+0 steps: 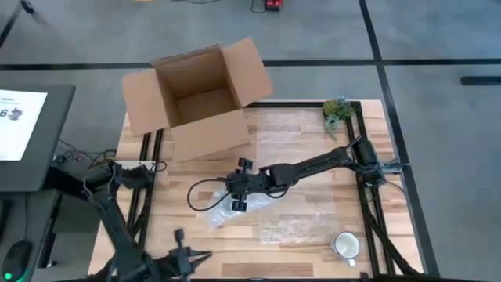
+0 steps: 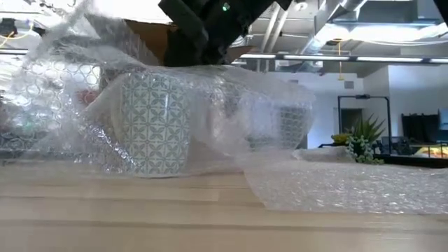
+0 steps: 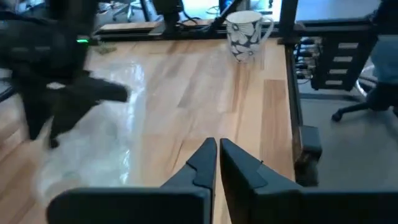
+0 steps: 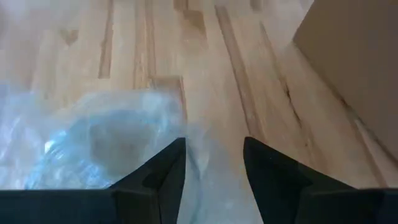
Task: Wrap mug
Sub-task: Wrap the green patterned mug with the bubble wrap
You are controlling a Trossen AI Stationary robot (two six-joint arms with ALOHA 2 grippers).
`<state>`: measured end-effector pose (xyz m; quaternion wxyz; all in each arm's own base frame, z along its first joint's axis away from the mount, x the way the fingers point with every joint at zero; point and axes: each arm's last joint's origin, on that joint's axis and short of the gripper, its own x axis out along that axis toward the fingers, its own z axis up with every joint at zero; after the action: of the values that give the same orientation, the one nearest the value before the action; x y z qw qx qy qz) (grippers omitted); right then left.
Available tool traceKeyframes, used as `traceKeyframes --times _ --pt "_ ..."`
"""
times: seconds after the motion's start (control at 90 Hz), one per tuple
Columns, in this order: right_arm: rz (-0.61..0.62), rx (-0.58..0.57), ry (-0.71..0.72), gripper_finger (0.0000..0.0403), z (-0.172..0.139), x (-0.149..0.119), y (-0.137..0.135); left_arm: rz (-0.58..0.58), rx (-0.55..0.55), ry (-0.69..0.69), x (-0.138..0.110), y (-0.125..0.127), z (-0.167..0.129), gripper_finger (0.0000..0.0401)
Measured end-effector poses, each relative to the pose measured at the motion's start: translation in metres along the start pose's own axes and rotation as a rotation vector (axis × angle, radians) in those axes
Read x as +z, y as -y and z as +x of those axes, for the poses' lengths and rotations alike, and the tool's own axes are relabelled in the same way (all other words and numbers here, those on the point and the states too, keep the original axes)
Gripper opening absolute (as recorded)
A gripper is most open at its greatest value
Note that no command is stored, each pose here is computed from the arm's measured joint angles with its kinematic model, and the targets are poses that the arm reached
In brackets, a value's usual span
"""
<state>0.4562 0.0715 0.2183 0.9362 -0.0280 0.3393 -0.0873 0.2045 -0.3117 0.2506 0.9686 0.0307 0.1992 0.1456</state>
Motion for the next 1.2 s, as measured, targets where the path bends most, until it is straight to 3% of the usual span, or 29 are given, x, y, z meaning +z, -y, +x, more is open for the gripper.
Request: traceKeyframes --times 0.111,0.289,0.467,0.656,0.911,0.978,1.2 --pt "0.0 -0.001 0.006 0.0152 -0.001 0.002 0.0 0.059 0.032 -0.035 -0.001 -0.007 0.031 0.0001" --pt "-0.004 -0.002 -0.004 0.0152 -0.001 0.001 0.0 0.153 0.216 -0.128 -0.005 -0.041 0.065 0.0001" --pt "-0.017 -0.005 -0.035 0.0152 -0.001 -0.002 0.001 0.138 0.38 -0.246 -0.028 -0.076 0.083 0.0001" --pt "-0.062 -0.025 -0.04 0.0152 -0.006 0.002 0.002 0.099 0.424 -0.265 -0.046 -0.086 0.088 0.0001" --pt "-0.094 -0.1 -0.029 0.0145 -0.035 0.034 0.006 0.049 0.438 -0.261 -0.055 -0.089 0.086 0.0001" --pt "-0.124 -0.057 -0.034 0.0137 -0.043 0.04 0.001 0.049 0.437 -0.261 -0.056 -0.089 0.086 0.0001" --pt "-0.167 0.238 -0.067 0.0108 -0.042 0.035 -0.022 0.047 0.438 -0.26 -0.056 -0.089 0.086 0.0001"
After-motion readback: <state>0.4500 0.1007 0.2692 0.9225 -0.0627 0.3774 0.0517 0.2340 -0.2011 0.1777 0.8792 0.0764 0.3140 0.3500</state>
